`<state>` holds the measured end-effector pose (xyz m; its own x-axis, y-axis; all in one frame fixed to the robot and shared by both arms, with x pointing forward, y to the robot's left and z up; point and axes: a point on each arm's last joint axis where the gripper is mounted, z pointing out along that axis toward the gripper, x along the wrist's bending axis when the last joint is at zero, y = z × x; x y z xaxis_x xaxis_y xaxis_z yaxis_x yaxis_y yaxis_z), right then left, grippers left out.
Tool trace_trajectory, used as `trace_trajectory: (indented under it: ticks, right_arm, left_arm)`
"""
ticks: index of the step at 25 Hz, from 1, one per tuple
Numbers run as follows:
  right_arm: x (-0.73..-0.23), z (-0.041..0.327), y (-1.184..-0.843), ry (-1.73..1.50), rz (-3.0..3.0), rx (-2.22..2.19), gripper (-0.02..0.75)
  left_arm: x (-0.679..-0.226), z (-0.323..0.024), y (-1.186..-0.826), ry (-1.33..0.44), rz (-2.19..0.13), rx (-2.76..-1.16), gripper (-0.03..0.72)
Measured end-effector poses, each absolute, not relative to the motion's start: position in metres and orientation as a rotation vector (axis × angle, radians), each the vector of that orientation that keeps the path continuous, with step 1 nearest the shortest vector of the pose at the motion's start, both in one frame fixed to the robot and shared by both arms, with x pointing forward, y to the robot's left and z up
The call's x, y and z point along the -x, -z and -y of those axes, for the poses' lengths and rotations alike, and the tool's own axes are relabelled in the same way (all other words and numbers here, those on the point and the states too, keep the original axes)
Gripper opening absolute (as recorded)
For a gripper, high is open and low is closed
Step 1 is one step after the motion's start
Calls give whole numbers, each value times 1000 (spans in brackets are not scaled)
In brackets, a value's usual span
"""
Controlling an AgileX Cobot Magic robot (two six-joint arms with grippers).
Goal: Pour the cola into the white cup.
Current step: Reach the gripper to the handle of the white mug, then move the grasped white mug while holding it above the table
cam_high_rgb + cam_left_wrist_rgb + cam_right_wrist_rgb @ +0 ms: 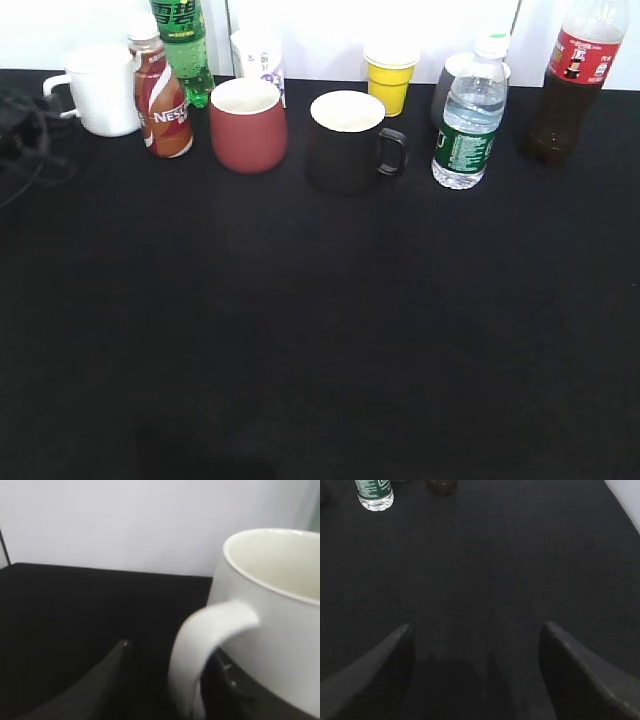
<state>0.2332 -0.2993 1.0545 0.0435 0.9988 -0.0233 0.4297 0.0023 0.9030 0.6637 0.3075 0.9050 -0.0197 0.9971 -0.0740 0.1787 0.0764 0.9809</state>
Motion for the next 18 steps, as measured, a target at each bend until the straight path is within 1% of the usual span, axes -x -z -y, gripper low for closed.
trace_trajectory:
  ticks: [2,3,5,6,7,8,9,14,16,18]
  right_arm:
    - [-233,299,-1054,-920,-1495,-1539,585]
    - [-233,299,-1054,-920,-1495,-1539,585]
    - [-233,299,-1054,-920,-1495,-1540,585]
    - [-233,299,-1054,-920,-1495,-1539,585]
    - [-233,299,-1054,-920,-1495,-1539,585]
    - [-233,299,-1054,-920,-1495,-1539,585]
    - [-233,299,-1054,-920,-1495,-1539,585]
    - [-233,299,-1054,-920,-1495,-1539,585]
    - [-233,299,-1054,-920,-1495,-1539,585]
    - [-233,299,-1054,-920,-1495,-1539,585]
  left_arm:
    - [-679,-308,-899,-1065,-1396,-1283,354]
    - [-685,-308,-898,-1068,-1392,-1279,325]
    - [-698,-308,-897,-1076,-1380,-1267,218]
    - [-704,-308,-895,-1078,-1377,-1267,192]
    - [-710,-308,-894,-1076,-1380,-1269,183]
    - [-715,-308,-893,-1076,-1381,-1270,150]
    - [-717,-308,-894,-1076,-1381,-1272,90]
    - [-717,-309,-896,-1080,-1380,-1270,73]
    - [-704,-310,-908,-1082,-1381,-1275,65]
    - [-682,-313,-931,-1102,-1365,-1256,64]
